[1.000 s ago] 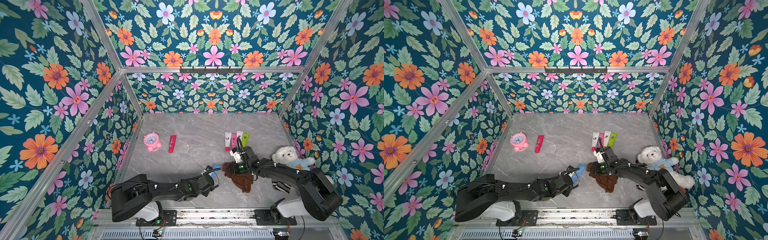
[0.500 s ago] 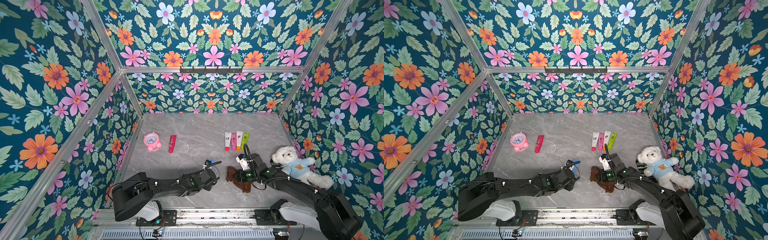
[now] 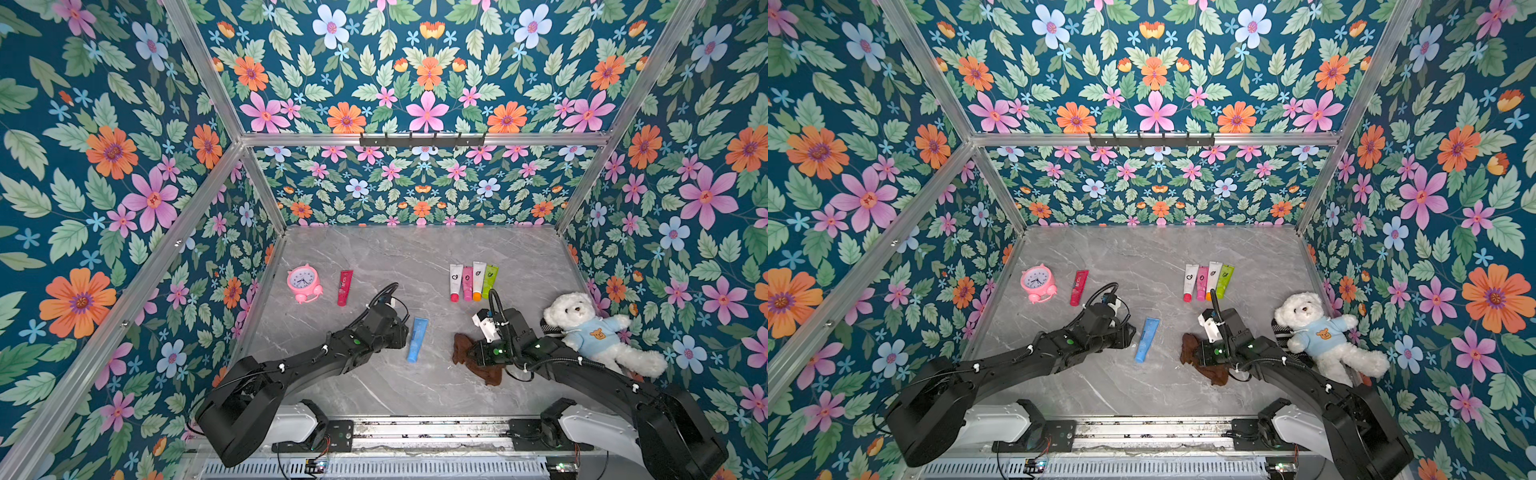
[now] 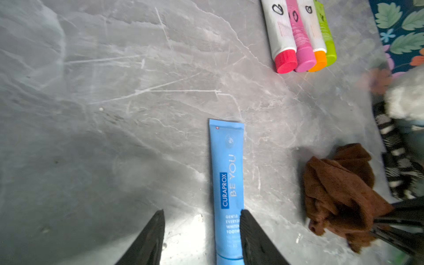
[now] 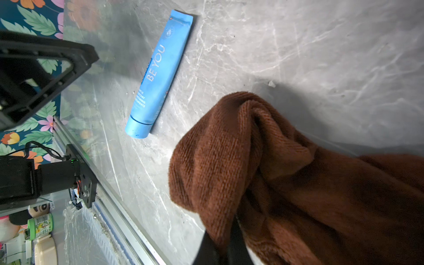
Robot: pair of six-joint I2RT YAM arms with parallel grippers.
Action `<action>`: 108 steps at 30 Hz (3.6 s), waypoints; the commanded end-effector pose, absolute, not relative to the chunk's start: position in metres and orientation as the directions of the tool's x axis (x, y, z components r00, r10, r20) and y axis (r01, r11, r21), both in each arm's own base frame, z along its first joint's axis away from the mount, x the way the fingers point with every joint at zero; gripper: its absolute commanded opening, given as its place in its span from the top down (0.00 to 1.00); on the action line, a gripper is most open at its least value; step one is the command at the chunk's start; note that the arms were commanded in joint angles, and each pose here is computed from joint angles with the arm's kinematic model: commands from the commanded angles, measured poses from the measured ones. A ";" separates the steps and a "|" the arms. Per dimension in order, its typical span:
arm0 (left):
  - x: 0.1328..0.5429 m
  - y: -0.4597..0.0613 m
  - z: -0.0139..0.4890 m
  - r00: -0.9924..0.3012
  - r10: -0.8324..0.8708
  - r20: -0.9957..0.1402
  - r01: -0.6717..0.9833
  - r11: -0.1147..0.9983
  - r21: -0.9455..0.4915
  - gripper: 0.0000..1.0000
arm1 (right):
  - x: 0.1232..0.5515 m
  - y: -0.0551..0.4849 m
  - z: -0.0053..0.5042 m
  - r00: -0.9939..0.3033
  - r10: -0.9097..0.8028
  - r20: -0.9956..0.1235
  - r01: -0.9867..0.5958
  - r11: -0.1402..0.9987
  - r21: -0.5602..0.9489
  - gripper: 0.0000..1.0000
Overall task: Wipe the surface of the toothpaste tube
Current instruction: Adjust the toothpaste at the center of the board.
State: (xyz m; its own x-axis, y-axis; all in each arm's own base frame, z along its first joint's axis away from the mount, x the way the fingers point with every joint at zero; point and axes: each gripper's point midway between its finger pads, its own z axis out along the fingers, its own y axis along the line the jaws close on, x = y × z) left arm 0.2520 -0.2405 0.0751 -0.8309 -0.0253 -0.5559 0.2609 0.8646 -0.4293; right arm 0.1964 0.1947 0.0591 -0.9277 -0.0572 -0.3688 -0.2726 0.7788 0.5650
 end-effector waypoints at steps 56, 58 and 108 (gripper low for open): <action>0.235 -0.261 0.034 -0.893 0.190 -0.408 0.335 0.885 -0.323 1.00 | 0.195 0.201 0.066 -0.912 -0.076 -0.404 -0.323 0.741 0.589 1.00; 0.239 -0.248 0.041 -0.880 0.220 -0.420 0.339 0.911 -0.233 1.00 | 0.195 0.201 0.066 -0.912 -0.077 -0.404 -0.323 0.740 0.590 1.00; 0.247 -0.243 0.047 -0.725 0.505 -0.468 0.289 0.840 0.459 0.76 | 0.193 0.206 0.064 -0.918 -0.093 -0.385 -0.327 0.728 0.603 1.00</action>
State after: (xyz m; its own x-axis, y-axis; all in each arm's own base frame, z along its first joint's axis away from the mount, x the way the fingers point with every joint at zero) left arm 0.2453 -0.2392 0.0359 -0.7298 0.5460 -0.4115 0.3233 0.8059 0.4959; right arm 0.1912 0.2029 0.0601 -0.9267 -0.0861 -0.3659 -0.3058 0.7390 0.6004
